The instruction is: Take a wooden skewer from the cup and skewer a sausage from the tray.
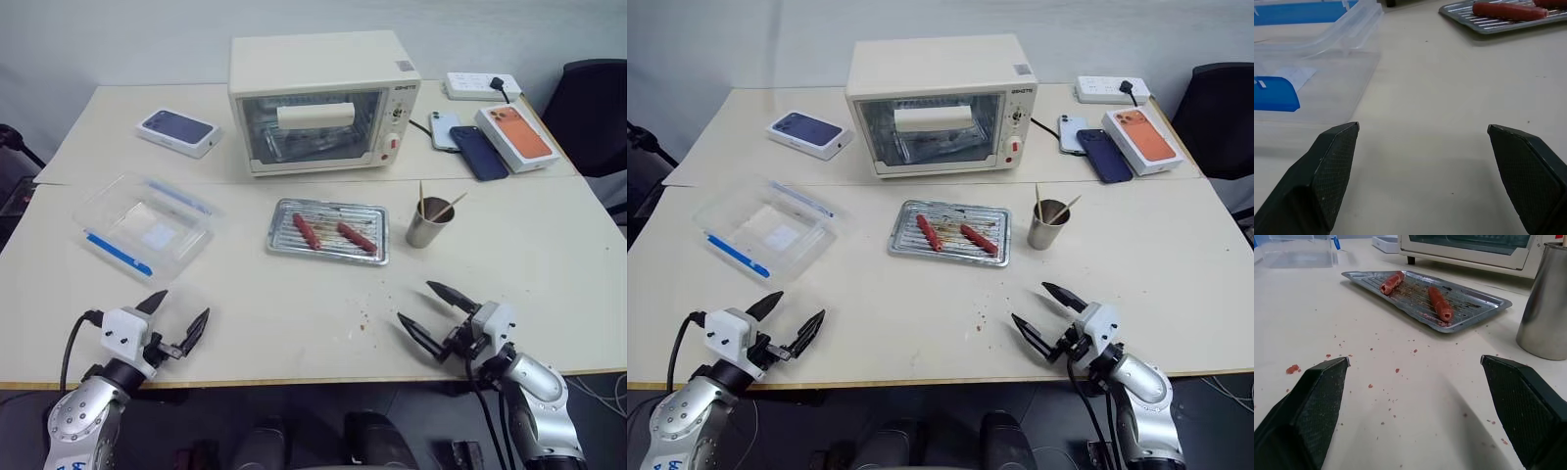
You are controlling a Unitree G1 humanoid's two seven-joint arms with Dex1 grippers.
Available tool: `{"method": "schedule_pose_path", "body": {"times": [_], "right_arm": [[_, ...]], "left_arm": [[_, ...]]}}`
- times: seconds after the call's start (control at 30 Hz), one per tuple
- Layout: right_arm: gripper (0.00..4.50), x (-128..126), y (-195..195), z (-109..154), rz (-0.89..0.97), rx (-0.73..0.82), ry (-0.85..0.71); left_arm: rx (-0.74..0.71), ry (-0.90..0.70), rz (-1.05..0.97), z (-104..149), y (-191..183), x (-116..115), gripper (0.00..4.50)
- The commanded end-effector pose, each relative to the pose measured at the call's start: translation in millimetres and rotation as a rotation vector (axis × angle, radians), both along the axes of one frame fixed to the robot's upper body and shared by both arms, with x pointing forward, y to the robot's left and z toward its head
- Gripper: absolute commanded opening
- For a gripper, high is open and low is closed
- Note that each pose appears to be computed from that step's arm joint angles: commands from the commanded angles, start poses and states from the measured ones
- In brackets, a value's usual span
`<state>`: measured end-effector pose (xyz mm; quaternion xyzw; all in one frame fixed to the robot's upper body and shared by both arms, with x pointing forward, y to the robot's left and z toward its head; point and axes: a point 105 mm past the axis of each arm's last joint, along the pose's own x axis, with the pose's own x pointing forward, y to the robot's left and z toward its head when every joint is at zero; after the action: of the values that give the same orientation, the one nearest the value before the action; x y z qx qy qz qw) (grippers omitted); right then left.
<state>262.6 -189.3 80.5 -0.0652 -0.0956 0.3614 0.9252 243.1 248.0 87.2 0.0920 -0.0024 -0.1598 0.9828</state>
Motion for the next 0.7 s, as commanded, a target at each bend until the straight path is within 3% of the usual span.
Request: {"method": "schedule_pose_path", "body": {"times": [0.03,0.2,0.4,0.53,0.6,0.7], "right_arm": [[4.50,1,-3,15,-0.015,0.026,-0.046],[4.50,-9,-47,56,-0.158,0.036,-0.111],[4.50,-37,-111,54,-0.345,-0.050,-0.023],[4.50,-36,-113,57,-0.328,-0.102,0.008],[4.50,-23,-110,83,-0.303,-0.078,-0.029],[4.50,-4,-86,125,-0.123,-0.147,-0.008]], "left_arm": [[0.016,-0.040,-0.048,13,-9,5,4.45],[-0.048,-0.091,-0.277,43,-31,3,4.45],[-0.068,-0.081,-0.629,74,-64,-8,4.45],[-0.017,-0.160,-0.675,92,-73,5,4.45],[-0.003,-0.200,-0.664,100,-75,13,4.45],[-0.072,-0.174,-0.721,105,-84,10,4.45]]}}
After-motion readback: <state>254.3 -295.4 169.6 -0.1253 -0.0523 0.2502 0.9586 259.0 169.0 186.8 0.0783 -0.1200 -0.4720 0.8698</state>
